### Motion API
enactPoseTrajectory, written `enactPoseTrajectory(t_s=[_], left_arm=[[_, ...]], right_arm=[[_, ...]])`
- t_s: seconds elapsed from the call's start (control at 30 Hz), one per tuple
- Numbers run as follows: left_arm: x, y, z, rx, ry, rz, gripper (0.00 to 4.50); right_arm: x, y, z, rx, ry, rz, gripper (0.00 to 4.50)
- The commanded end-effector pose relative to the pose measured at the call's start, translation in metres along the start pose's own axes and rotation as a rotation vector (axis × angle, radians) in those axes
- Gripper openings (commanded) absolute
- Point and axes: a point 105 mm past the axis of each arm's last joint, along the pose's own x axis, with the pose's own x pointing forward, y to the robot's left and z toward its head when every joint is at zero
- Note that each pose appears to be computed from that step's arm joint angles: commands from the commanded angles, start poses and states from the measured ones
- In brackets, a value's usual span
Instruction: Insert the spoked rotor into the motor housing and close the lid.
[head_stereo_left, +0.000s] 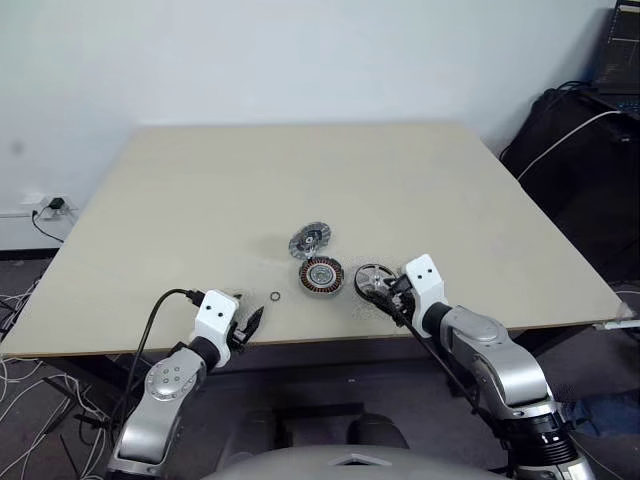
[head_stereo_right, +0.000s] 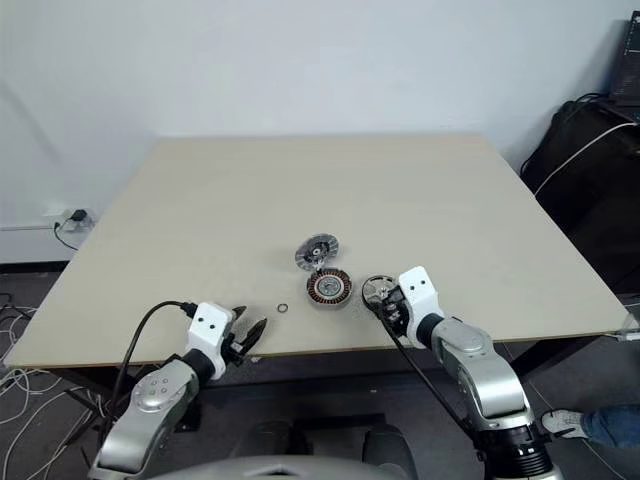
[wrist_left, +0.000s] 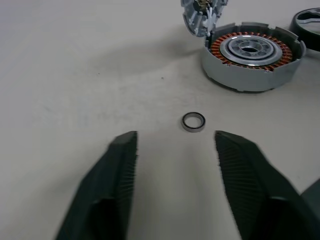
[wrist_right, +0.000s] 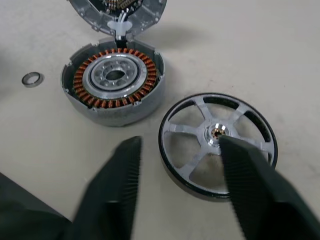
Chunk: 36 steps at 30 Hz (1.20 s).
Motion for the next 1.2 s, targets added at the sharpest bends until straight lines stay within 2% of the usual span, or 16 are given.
enactPoseTrajectory(t_s=[0.03,0.07,0.1,0.5,0.67,0.93,1.2], left_arm=[[-0.002,0.002,0.016,0.016,-0.054,-0.003,4.18],[-0.002,0.002,0.016,0.016,-0.053,-0.003,4.49],[-0.002,0.002,0.016,0.015,-0.053,-0.003,4.5],[0.0,0.007,0.018,-0.104,-0.096,0.062,4.5],[0.002,0.005,0.013,-0.111,-0.066,0.073,4.5],[0.024,-0.003,0.017,-0.167,-0.048,0.004,4.5],[0.056,0.003,0.008,-0.051,0.064,-0.026,4.5]], right_arm=[[-0.002,0.002,0.011,-0.023,-0.032,0.015,3.88],[-0.001,0.002,0.009,-0.021,-0.028,0.016,4.22],[-0.001,0.003,0.008,-0.018,-0.026,0.017,4.48],[0.0,0.002,0.005,-0.028,-0.025,-0.017,4.48],[0.003,0.003,0.002,-0.027,-0.003,-0.02,4.48],[0.006,0.002,0.002,-0.027,-0.01,-0.039,4.48],[0.006,0.001,0.003,-0.014,-0.02,-0.049,4.48]])
